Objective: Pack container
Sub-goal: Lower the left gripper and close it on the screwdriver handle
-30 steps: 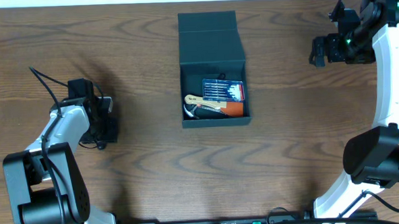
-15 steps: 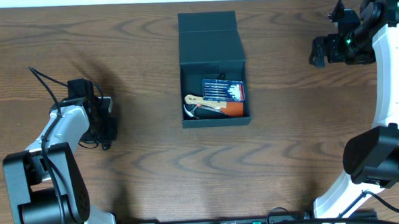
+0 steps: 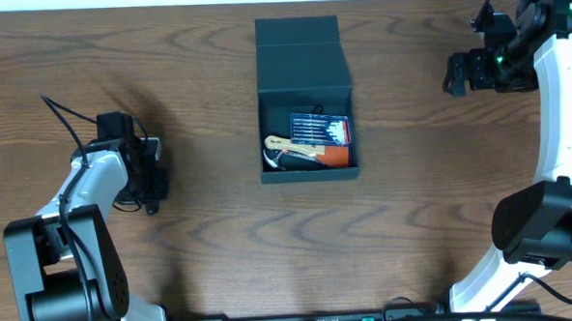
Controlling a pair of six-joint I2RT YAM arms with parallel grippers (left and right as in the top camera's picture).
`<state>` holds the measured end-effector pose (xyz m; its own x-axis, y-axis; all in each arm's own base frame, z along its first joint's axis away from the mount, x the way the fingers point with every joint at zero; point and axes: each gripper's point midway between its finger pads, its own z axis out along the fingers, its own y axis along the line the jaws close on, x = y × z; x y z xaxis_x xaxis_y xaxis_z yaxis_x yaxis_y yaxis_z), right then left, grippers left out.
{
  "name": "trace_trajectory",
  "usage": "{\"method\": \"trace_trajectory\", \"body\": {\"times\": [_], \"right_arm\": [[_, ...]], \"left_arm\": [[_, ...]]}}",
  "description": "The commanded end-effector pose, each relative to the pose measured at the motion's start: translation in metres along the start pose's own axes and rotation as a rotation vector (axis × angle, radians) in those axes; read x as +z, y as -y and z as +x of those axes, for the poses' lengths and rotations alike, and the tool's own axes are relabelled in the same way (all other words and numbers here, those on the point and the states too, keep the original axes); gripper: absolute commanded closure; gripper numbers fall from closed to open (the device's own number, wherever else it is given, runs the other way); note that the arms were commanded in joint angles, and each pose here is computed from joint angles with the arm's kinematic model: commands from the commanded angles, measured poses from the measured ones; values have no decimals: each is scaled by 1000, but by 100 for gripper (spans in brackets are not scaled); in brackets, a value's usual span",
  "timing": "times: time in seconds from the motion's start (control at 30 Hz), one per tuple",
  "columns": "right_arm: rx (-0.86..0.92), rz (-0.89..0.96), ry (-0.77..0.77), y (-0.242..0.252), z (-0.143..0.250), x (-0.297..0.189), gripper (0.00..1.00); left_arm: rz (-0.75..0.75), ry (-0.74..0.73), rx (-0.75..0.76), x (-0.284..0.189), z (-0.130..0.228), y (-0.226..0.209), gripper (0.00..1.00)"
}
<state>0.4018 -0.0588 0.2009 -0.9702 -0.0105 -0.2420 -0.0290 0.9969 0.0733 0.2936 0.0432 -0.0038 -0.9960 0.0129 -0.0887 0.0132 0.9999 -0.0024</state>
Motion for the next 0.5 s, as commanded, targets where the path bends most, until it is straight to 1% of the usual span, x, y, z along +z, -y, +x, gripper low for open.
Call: {"method": "trace_trajectory", "body": {"times": [0.0,0.23,0.47], "right_arm": [[-7,-14,-14,0,2,4,1],[-7,-14,-14,0,2,4,1],[-7,-14,-14,0,2,4,1]], "left_arm": [[-6,-19,-36,4,2,-2,94],[-7,-7,-28,-4,1,0,94],[-19,108,13,-41,-20,10,94]]}}
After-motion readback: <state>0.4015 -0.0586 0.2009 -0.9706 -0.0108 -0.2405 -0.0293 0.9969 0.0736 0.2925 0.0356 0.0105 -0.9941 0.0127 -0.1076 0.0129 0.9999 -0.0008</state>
